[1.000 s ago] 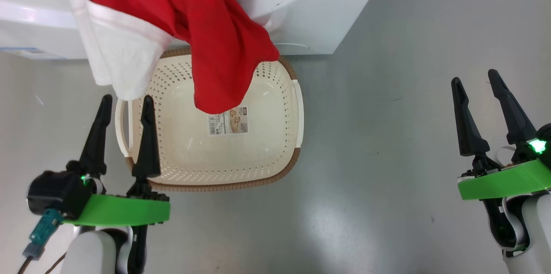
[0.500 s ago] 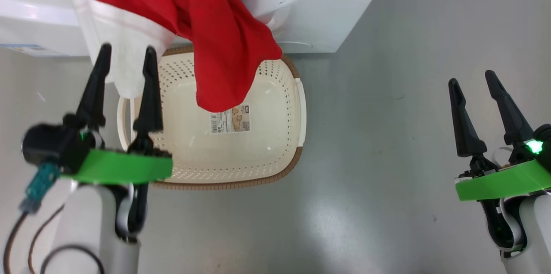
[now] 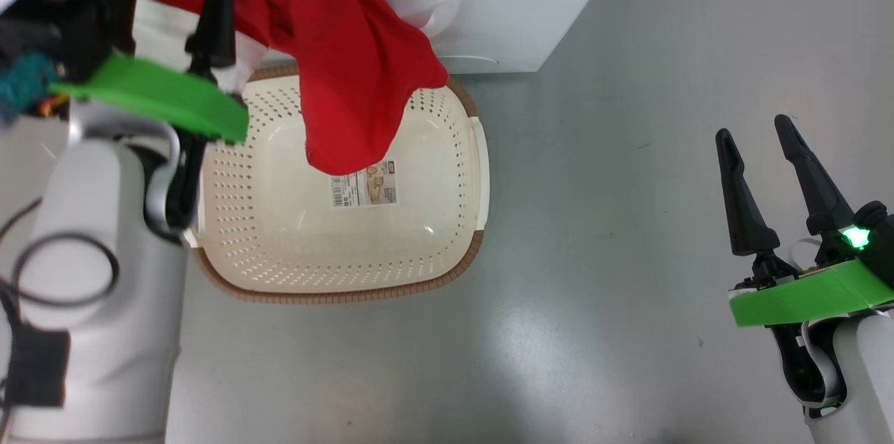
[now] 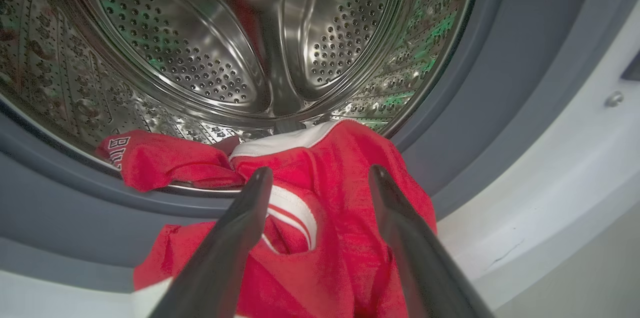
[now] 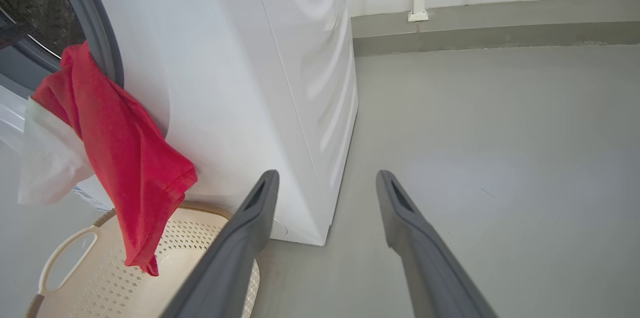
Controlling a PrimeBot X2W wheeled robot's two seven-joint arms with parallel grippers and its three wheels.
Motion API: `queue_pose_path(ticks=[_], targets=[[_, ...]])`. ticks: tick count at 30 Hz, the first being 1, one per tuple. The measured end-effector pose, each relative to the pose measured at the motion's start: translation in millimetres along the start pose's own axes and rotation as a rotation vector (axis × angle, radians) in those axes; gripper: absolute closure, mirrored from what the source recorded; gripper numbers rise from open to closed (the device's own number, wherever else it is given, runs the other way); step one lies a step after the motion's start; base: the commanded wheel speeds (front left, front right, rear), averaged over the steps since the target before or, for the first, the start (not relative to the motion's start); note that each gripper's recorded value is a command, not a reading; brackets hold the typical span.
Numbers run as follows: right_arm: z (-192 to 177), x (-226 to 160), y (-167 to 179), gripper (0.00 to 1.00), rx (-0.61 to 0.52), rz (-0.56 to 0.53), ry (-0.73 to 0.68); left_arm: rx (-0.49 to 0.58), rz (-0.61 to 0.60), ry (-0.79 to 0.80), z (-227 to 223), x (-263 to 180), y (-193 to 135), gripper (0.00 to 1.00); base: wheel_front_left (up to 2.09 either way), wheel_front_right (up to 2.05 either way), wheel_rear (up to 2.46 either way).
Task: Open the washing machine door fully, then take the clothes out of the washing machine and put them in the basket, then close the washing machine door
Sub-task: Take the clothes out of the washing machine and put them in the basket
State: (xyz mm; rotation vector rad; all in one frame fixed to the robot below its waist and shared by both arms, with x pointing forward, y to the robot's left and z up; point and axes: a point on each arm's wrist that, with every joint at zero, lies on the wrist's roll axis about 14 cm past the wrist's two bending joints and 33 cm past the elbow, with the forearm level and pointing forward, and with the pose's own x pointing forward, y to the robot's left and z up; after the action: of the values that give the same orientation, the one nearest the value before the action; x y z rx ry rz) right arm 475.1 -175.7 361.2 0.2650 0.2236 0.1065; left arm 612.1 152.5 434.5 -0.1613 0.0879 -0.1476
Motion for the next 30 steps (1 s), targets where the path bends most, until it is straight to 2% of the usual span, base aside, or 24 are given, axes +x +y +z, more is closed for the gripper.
queue_pose_path(ticks=[14, 22, 30], targets=[[-5, 6, -6, 0.00, -0.002, -0.011, 0.006, 0.001, -0.010, 0.236, -29, 45, -1, 0.00, 0.00, 0.00, 0.00], [-6, 3, -10, 0.00, -0.002, -0.024, 0.010, -0.006, -0.003, 0.368, -58, 48, -1, 0.00, 0.00, 0.00, 0.00], [-5, 0, -14, 0.00, -0.005, -0.038, 0.010, 0.019, -0.022, 0.412, -70, 52, -9, 0.00, 0.00, 0.00, 0.00]])
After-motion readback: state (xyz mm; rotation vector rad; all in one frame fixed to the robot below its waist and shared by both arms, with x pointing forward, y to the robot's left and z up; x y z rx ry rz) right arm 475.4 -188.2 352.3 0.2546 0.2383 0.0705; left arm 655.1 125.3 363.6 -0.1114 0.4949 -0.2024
